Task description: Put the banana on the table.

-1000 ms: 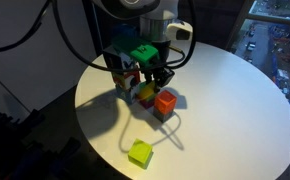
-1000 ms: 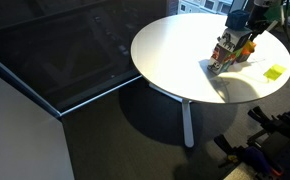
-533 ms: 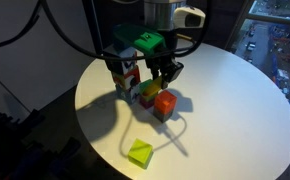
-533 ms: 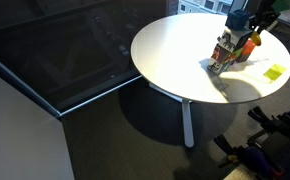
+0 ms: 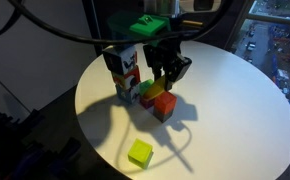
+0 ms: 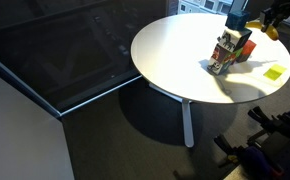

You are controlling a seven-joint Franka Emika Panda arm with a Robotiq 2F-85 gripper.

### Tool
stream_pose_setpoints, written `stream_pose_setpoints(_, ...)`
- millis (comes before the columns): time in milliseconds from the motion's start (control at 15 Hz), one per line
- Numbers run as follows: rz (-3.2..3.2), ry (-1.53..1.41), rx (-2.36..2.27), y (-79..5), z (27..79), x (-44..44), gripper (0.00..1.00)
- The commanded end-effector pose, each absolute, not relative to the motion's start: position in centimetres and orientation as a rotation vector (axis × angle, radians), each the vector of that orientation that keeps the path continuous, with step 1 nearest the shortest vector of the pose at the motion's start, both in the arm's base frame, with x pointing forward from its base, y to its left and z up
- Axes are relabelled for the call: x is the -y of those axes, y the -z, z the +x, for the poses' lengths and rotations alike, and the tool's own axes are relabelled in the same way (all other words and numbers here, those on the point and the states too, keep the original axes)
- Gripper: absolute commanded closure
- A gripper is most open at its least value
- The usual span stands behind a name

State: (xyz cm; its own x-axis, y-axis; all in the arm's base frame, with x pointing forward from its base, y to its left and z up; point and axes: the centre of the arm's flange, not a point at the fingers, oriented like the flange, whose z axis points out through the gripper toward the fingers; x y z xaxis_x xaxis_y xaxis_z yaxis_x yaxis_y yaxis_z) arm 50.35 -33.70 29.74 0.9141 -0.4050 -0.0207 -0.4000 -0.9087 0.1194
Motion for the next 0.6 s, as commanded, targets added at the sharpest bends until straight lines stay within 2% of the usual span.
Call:
stream_pose_setpoints(0,2.952,0.094,0.588,-31.9,46.8,33.3,0.83)
stream_pose_setpoints(533,2.956,0.154,0.462,-33.1,41.6,31.8,0.83)
